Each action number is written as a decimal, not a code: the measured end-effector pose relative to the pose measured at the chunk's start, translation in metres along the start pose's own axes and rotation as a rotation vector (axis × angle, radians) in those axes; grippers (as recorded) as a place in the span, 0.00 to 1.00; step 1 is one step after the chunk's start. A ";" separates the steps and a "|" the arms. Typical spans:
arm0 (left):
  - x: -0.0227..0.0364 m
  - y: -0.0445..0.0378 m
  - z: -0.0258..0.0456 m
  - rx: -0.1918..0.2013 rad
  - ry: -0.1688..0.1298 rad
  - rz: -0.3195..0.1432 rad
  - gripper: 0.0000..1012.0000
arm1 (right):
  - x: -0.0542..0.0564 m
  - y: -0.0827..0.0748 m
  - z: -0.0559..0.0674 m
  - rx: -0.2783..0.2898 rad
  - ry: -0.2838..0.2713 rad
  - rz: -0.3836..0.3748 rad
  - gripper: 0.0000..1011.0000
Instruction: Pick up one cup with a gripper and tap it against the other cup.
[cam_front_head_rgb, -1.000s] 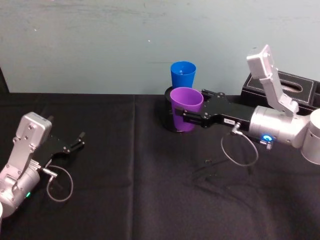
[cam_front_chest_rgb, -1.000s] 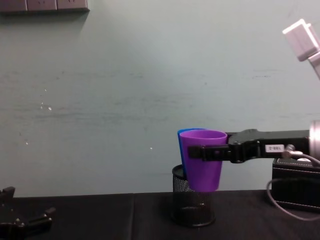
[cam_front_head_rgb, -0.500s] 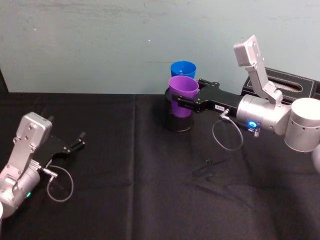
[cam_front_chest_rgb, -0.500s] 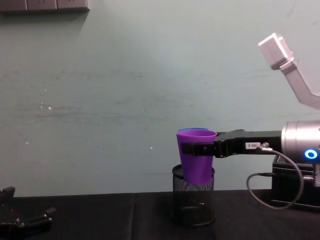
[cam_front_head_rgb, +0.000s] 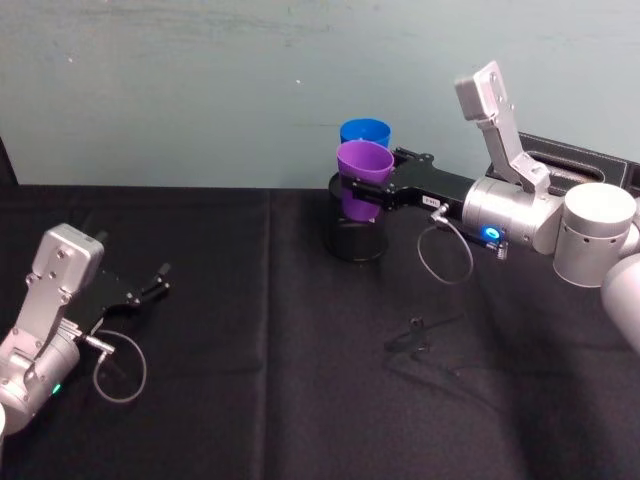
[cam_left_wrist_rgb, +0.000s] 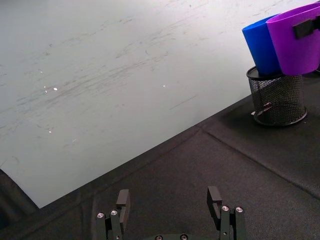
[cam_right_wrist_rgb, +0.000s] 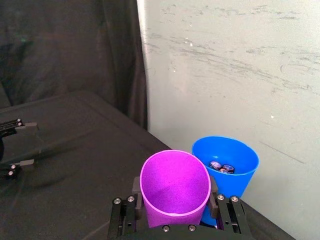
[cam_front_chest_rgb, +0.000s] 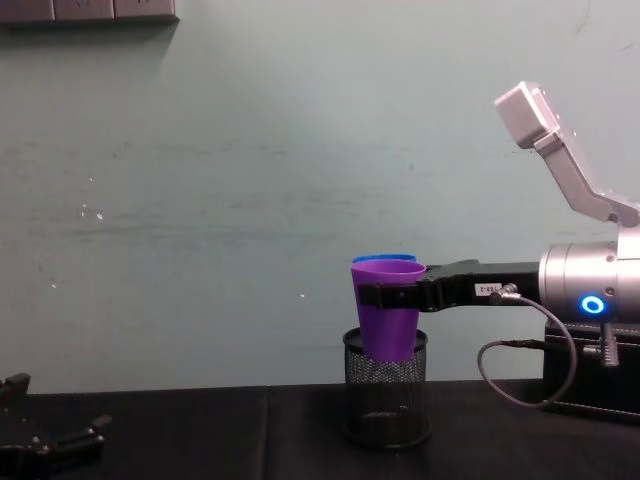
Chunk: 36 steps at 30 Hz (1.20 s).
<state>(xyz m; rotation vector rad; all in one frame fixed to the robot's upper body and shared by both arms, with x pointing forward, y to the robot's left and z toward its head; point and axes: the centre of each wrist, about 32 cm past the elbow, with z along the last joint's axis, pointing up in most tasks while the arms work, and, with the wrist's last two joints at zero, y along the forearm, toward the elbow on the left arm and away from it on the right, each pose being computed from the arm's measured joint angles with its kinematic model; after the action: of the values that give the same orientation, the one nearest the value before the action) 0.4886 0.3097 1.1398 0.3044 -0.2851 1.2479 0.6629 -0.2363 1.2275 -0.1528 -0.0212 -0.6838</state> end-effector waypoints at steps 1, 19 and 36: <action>0.0000 0.0000 0.0000 0.000 0.000 0.000 1.00 | 0.000 0.001 0.000 0.000 0.001 -0.001 0.72; 0.0000 0.0000 0.0000 0.000 0.000 0.000 1.00 | 0.003 0.005 0.001 0.010 0.007 0.004 0.72; 0.0000 0.0000 0.0000 0.000 0.000 0.000 1.00 | 0.003 0.004 0.001 0.009 0.007 0.004 0.72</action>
<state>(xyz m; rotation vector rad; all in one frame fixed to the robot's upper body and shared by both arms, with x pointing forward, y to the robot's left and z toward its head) 0.4886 0.3097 1.1398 0.3045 -0.2851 1.2479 0.6679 -0.2346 1.2278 -0.1419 -0.0171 -0.6806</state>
